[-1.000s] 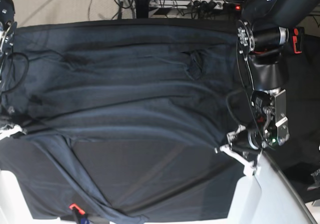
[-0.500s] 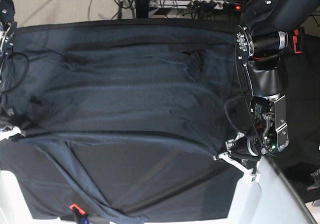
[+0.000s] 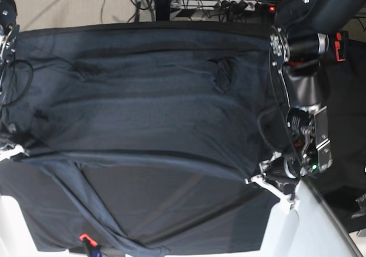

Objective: Fold the T-shirt properly

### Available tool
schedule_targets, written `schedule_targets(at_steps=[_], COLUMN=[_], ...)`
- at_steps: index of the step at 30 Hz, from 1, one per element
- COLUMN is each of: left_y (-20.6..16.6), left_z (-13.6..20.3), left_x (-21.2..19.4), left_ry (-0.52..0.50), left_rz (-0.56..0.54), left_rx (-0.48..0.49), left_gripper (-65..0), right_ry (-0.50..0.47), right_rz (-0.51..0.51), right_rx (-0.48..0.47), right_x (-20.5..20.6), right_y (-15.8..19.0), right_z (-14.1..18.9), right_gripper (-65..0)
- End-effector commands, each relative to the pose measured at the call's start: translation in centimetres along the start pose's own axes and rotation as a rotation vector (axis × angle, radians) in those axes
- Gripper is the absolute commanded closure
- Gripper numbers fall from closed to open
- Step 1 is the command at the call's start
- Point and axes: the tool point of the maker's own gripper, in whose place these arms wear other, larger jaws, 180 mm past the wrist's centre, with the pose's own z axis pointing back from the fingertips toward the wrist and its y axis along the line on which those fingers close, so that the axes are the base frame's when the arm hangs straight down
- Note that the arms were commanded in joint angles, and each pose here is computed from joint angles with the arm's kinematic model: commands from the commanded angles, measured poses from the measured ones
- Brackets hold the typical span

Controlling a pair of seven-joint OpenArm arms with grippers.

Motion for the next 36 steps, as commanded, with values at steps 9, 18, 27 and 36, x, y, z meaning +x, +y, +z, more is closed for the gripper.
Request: schedule_targets(at_steps=[9,18,27,36], left_y=[0.7,1.5,0.3,0.5], left_z=[0.8,2.9,5.4,5.8], left_x=[-3.0,-3.9,-5.2,-7.2], left_ry=[0.006,-0.039,0.012,0.043], left_rz=[0.005,0.189,0.119,0.118], left_rx=[0.001,-0.144,-0.143,-0.133], left_gripper=[0.0,0.0,0.0,0.0], right_ry=[0.005,0.029,0.044,0.070], right_rz=[0.009,0.021,0.019,0.051], right_rx=[-0.011,-0.022,-0.035,-0.041], right_x=[0.7,-0.5,-1.4,-2.5], right_y=[-0.9,-1.5,-2.2,-2.6], right_z=[0.5,1.0,1.4,2.5], right_gripper=[0.0,0.0,0.0,0.0])
